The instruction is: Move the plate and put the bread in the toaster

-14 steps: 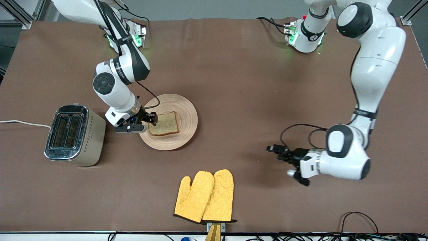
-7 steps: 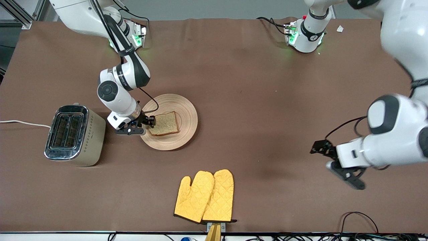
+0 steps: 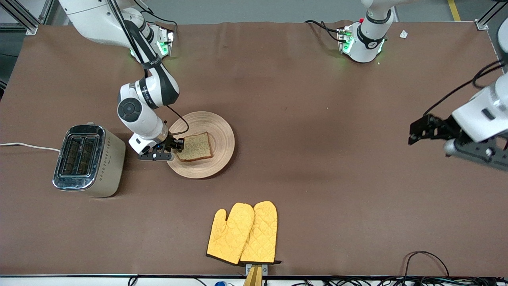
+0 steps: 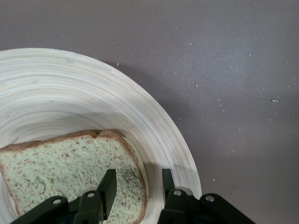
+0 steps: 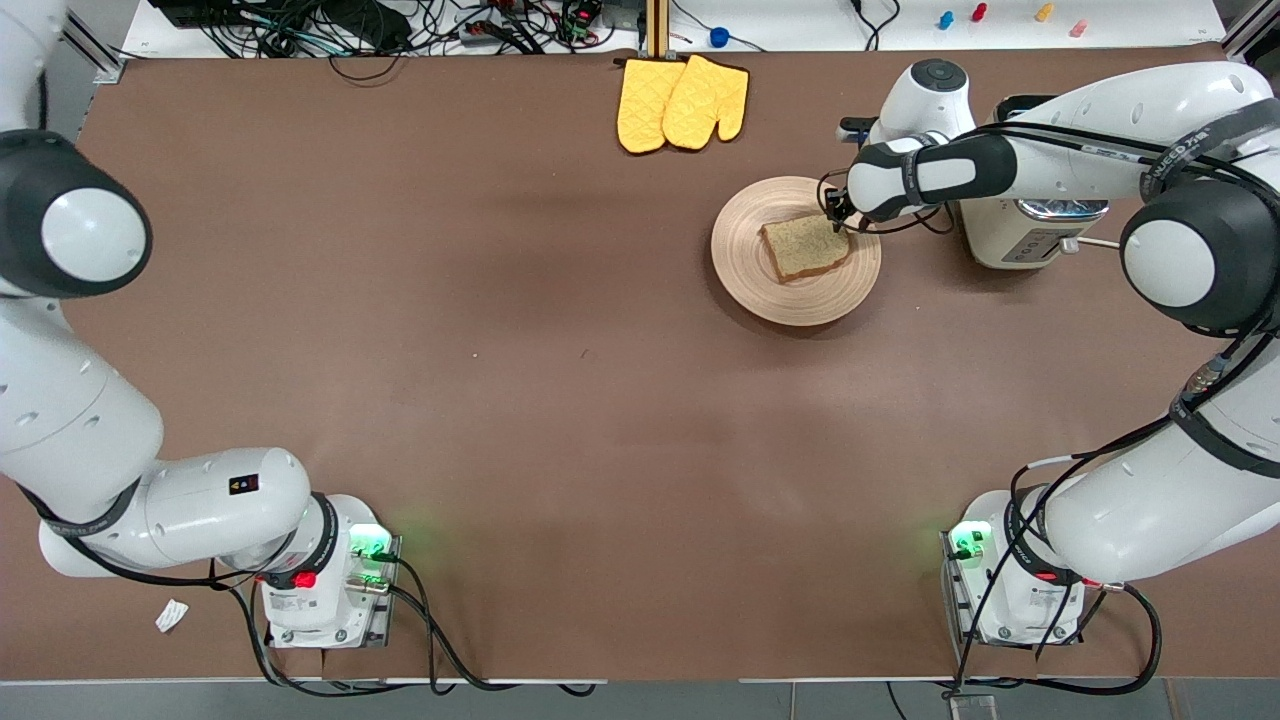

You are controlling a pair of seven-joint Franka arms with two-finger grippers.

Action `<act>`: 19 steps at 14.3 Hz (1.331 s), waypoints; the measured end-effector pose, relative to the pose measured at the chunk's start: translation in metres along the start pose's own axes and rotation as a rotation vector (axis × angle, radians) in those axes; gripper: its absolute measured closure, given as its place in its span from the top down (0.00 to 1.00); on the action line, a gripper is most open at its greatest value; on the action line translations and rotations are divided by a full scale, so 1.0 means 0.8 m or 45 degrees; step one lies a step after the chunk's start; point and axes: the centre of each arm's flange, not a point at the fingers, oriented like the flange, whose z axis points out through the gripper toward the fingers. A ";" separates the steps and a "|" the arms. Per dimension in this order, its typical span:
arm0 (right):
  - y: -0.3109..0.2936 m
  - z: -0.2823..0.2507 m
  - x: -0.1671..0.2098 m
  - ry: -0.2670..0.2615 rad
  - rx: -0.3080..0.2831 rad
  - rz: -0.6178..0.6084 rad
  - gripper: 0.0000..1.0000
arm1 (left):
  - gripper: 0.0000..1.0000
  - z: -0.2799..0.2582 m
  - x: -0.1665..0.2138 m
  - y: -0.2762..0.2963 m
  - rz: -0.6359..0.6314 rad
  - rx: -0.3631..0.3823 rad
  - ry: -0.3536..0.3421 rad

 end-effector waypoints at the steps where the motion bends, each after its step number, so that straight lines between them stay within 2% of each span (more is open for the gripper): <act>1: 0.000 0.001 0.000 0.000 0.000 0.000 0.44 | 1.00 -0.011 -0.011 -0.011 -0.045 -0.007 0.006; 6: 0.001 0.008 -0.001 -0.009 -0.003 0.002 0.35 | 1.00 -0.012 -0.047 -0.073 -0.190 -0.033 0.008; 11: 0.001 0.017 -0.001 -0.004 -0.002 0.003 0.35 | 1.00 -0.035 -0.082 -0.019 -0.182 0.056 0.003; 14: -0.001 0.018 -0.001 -0.002 -0.001 0.001 0.33 | 1.00 -0.035 -0.107 -0.003 -0.185 0.067 0.027; 16: -0.003 0.018 -0.002 0.005 0.002 -0.003 0.30 | 1.00 -0.027 -0.123 -0.003 -0.192 0.070 0.039; 17: -0.004 0.019 -0.002 0.009 0.004 -0.004 0.25 | 1.00 -0.024 -0.128 -0.003 -0.197 0.070 0.040; 18: -0.005 0.020 -0.002 0.012 0.005 -0.007 0.14 | 1.00 -0.022 -0.133 -0.002 -0.216 0.070 0.040; 19: -0.006 0.020 -0.002 0.012 0.006 -0.007 0.14 | 1.00 -0.021 -0.135 -0.001 -0.245 0.070 0.038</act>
